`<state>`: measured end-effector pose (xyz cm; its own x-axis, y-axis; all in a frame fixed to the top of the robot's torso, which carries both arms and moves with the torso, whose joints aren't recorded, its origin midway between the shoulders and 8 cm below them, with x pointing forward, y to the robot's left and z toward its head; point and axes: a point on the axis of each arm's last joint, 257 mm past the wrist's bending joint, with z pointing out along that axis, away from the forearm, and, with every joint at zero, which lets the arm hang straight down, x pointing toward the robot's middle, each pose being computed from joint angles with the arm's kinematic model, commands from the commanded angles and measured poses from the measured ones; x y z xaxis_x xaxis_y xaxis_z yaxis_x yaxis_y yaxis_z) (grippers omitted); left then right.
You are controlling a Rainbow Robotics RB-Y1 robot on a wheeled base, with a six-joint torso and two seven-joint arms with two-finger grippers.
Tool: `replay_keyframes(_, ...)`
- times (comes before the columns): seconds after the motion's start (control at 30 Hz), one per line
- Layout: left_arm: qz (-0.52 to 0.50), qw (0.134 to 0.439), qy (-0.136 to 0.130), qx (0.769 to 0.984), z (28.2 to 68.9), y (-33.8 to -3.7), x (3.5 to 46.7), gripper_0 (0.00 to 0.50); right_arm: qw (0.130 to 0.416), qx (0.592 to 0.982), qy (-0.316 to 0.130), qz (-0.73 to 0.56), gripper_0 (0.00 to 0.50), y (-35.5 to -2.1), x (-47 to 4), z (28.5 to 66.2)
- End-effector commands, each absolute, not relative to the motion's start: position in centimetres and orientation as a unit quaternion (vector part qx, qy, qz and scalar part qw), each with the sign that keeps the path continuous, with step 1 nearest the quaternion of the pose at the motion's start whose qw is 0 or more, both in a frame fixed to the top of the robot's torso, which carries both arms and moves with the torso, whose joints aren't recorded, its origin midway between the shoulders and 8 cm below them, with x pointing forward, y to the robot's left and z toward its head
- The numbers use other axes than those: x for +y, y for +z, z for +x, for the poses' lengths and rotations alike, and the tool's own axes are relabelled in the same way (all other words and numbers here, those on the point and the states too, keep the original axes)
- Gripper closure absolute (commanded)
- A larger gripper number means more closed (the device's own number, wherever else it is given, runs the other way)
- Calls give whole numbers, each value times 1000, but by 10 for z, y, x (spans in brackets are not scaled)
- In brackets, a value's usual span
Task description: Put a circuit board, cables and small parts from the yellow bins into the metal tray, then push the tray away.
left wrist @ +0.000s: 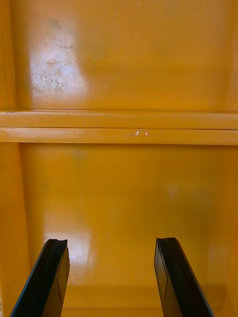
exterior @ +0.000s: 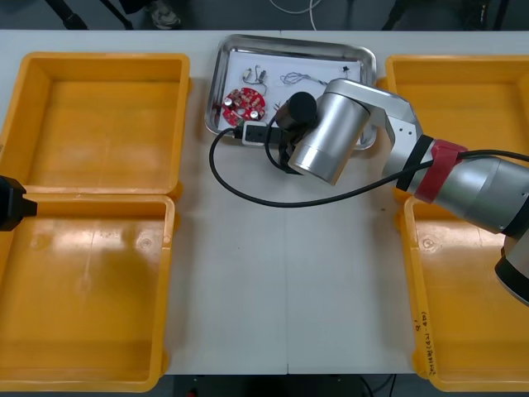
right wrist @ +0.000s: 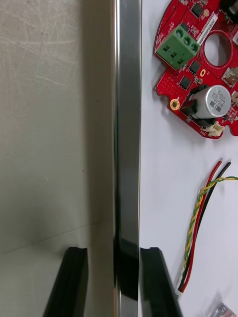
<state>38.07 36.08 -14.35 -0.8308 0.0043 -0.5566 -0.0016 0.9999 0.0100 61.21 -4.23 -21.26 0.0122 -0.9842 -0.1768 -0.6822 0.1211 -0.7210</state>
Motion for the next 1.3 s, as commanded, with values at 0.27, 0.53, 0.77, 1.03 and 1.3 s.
replay_keyframes(0.27, 34, 296, 25, 954, 376, -140, 365, 0, 354, 650, -225, -634, 0, -181, -24, 618)
replay_keyframes(0.53, 34, 296, 25, 954, 376, -140, 365, 0, 330, 662, -227, -633, 0, -171, -26, 607)
replay_keyframes(0.77, 34, 296, 25, 954, 376, -140, 365, 0, 295, 693, -197, -628, 0, -166, -27, 580)
replay_keyframes(1.03, 34, 296, 25, 954, 376, -140, 365, 0, 255, 739, -171, -600, 0, -151, -39, 537)
replay_keyframes(1.3, 34, 296, 25, 954, 376, -140, 365, 0, 250, 774, -162, -559, 0, -148, -55, 501)
